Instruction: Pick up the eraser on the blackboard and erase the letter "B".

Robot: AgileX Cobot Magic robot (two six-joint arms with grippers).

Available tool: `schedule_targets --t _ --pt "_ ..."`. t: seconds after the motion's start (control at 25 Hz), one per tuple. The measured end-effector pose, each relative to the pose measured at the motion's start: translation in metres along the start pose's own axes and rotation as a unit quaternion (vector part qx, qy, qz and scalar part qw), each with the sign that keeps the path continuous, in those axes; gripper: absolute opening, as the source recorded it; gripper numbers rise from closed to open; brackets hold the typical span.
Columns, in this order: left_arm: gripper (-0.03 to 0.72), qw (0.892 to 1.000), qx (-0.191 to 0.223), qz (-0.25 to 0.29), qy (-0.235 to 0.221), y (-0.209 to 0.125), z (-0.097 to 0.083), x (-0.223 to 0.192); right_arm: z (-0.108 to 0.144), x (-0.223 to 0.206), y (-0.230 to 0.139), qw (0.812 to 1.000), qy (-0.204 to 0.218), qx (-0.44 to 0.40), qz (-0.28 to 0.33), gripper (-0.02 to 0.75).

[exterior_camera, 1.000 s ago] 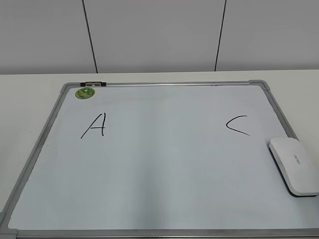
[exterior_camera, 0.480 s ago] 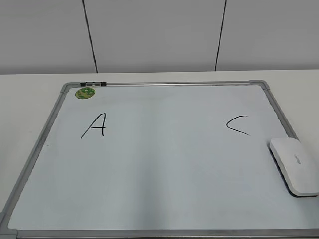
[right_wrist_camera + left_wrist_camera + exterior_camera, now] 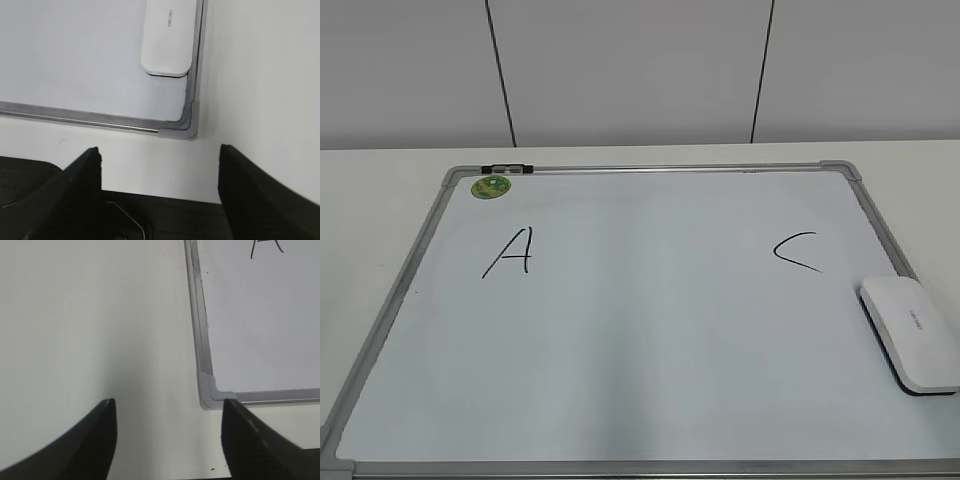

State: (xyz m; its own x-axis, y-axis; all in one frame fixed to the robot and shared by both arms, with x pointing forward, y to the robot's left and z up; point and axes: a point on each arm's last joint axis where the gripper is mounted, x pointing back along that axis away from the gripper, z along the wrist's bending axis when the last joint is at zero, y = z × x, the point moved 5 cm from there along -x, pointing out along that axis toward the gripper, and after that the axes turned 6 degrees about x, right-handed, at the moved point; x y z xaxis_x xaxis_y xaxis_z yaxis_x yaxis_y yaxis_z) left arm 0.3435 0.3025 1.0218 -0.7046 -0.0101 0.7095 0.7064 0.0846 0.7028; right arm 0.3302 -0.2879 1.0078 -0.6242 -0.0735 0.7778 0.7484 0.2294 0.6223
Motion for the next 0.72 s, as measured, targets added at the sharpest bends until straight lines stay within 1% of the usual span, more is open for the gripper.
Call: schedule_targets --t 0.16,0.36,0.52,0.72 --pt "0.497 0.999 0.002 -0.033 -0.005 -0.001 0.001 0.011 0.0 0.004 -0.001 1.0 -0.002 0.0 -0.012 0.537" --pt "0.497 0.994 0.006 -0.105 -0.014 -0.006 0.003 0.034 0.0 0.01 -0.003 0.999 -0.007 0.002 -0.035 0.537" --pt "0.497 0.987 0.013 -0.156 -0.029 -0.013 0.002 0.05 0.001 0.02 -0.006 0.997 -0.014 0.002 -0.071 0.537" --pt "0.497 0.981 0.017 -0.189 -0.04 -0.018 0.002 0.06 0.001 0.035 -0.012 0.992 -0.027 0.005 -0.126 0.537"
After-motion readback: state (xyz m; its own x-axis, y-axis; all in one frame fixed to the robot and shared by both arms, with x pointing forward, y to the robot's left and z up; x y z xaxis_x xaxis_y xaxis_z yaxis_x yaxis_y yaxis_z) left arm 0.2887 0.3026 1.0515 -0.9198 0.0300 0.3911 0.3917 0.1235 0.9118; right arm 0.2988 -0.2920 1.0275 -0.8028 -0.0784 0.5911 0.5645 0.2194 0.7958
